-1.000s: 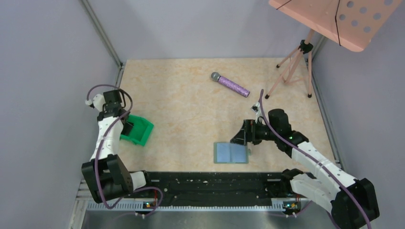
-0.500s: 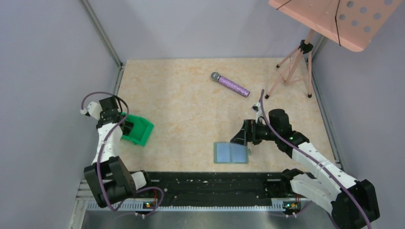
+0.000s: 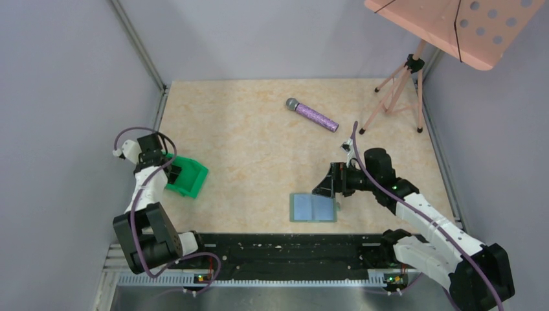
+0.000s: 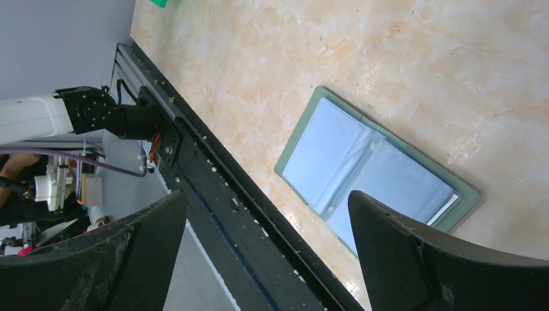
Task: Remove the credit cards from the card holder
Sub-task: Place the credit card in the storage box.
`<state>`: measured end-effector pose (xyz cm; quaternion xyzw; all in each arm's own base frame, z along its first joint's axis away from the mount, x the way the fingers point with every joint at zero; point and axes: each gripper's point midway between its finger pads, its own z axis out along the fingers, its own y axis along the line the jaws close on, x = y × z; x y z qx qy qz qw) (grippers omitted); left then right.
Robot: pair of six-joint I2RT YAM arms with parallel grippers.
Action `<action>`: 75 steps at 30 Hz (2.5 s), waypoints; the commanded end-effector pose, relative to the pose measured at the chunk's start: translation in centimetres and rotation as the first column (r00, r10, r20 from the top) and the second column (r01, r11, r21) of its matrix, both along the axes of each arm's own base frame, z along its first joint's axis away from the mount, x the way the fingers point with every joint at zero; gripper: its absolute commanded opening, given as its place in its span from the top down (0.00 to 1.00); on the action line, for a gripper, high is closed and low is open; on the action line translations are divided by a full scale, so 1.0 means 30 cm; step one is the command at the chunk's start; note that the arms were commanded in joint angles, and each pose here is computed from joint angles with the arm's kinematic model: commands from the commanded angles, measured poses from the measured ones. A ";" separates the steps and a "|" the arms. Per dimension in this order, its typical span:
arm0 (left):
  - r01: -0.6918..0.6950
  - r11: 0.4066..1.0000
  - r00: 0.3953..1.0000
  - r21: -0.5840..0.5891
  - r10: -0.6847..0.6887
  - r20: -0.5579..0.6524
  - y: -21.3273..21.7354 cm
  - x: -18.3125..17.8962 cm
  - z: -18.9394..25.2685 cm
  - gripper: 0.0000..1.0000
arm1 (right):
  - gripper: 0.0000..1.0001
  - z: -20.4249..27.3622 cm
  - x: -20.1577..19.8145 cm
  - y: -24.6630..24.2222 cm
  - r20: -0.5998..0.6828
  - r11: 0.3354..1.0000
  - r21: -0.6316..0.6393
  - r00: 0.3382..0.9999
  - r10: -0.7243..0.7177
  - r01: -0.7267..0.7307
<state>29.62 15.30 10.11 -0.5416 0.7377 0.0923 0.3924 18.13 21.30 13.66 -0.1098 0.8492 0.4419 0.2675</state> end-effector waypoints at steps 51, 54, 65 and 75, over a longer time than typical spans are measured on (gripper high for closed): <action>-0.071 0.997 0.997 0.025 0.072 -0.038 0.037 -0.043 0.037 0.74 | 0.05 0.099 0.005 -0.015 0.116 1.000 0.014 0.993 -0.005 0.004; -0.081 0.996 0.996 0.031 0.082 -0.036 0.043 -0.046 0.065 0.69 | 0.05 0.100 0.005 -0.014 0.114 1.000 0.016 0.993 -0.006 0.004; 0.202 0.978 0.978 -0.044 -0.204 -0.053 -0.063 0.015 0.134 0.66 | 0.05 0.095 -0.012 -0.020 0.092 1.000 0.020 0.996 -0.016 0.014; 0.453 0.858 0.882 -0.240 -0.471 -0.019 -0.251 0.004 0.026 0.77 | 0.05 0.098 -0.013 -0.020 0.076 0.999 0.026 0.997 -0.027 0.025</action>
